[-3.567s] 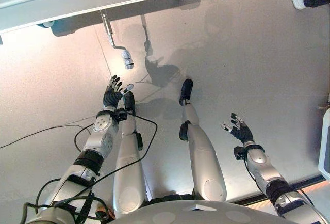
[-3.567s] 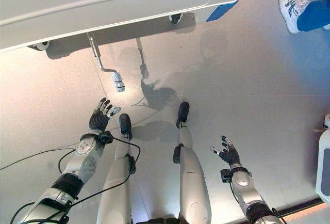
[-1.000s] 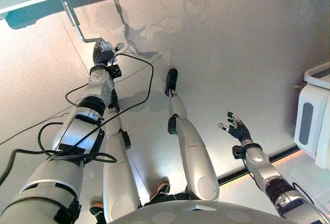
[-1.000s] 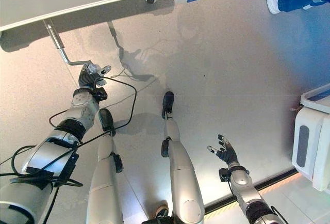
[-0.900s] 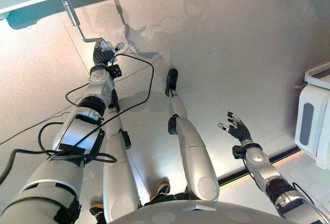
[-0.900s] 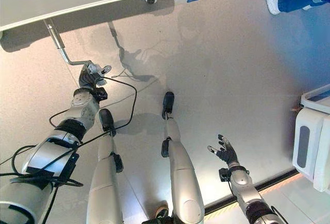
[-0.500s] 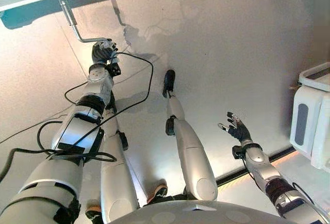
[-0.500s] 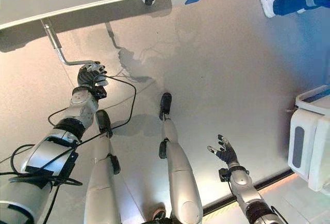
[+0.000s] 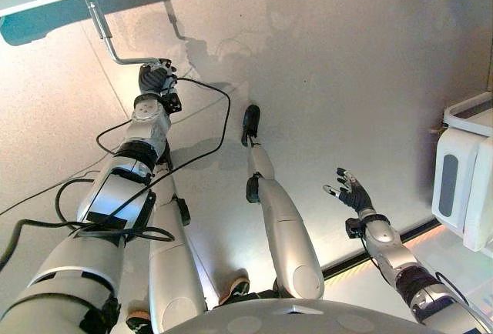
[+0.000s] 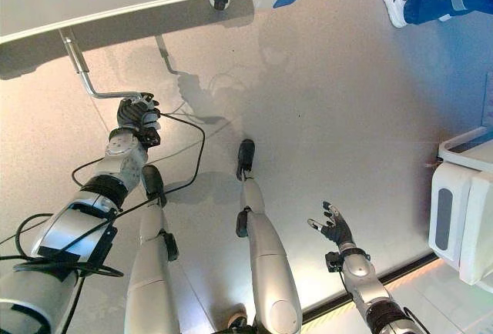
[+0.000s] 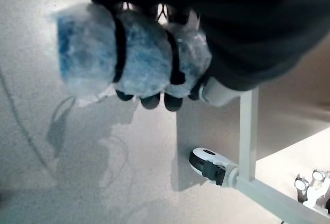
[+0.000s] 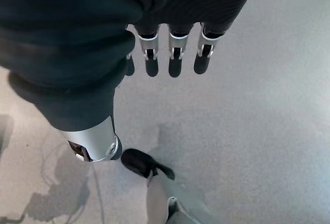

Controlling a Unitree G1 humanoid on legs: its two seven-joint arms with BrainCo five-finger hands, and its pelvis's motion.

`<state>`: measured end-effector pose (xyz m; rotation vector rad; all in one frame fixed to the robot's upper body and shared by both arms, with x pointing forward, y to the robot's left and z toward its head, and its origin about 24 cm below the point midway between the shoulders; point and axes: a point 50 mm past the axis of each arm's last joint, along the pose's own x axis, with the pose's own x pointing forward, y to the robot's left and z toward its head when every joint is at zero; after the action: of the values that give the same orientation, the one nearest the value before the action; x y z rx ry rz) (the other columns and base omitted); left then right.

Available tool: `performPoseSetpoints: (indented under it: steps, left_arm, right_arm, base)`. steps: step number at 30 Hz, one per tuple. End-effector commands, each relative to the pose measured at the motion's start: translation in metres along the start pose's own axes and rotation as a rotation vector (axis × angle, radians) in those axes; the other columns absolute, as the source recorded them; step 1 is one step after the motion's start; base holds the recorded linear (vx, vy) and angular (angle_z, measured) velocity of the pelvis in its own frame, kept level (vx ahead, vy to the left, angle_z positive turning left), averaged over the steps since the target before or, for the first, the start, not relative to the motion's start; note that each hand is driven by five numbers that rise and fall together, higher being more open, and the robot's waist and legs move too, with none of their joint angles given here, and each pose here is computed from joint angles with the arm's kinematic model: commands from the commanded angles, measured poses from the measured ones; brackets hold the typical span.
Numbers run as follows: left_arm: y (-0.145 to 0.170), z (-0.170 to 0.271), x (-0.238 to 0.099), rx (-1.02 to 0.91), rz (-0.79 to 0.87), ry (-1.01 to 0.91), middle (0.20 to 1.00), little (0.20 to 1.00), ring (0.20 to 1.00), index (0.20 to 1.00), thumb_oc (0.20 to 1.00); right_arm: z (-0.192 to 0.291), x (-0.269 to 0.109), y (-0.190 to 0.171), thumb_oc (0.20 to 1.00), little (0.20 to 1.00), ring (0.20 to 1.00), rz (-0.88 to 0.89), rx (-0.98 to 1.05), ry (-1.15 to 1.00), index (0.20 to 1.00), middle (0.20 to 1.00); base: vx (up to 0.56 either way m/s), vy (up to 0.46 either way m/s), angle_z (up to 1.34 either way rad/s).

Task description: Raise the hospital bed

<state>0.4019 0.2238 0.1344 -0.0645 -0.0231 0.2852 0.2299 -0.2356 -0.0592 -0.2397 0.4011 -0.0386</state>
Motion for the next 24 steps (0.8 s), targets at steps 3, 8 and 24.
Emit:
performPoseSetpoints:
  steps: [3,8,24]
  left_arm:
    - [-0.008,0.023,0.005,0.002,-0.03,-0.085,0.2,0.2,0.2,0.2,0.2]
    - [-0.012,0.023,0.004,0.03,-0.05,-0.093,0.2,0.2,0.2,0.2,0.2]
    - [-0.051,0.004,-0.02,0.07,-0.251,-0.139,0.2,0.2,0.2,0.2,0.2]
  right_arm:
    - [0.002,-0.004,-0.017,1.0,1.0,1.0,-0.031,-0.014,-0.021,1.0,1.0]
    - [0.001,-0.004,-0.017,1.0,1.0,1.0,-0.026,-0.019,-0.017,1.0,1.0]
    - [-0.005,-0.014,-0.017,1.0,1.0,1.0,0.005,-0.059,-0.009,1.0,1.0]
  base:
    - [0.0,0.0,0.0]
    - [0.0,0.0,0.0]
    - [0.0,-0.005,-0.03]
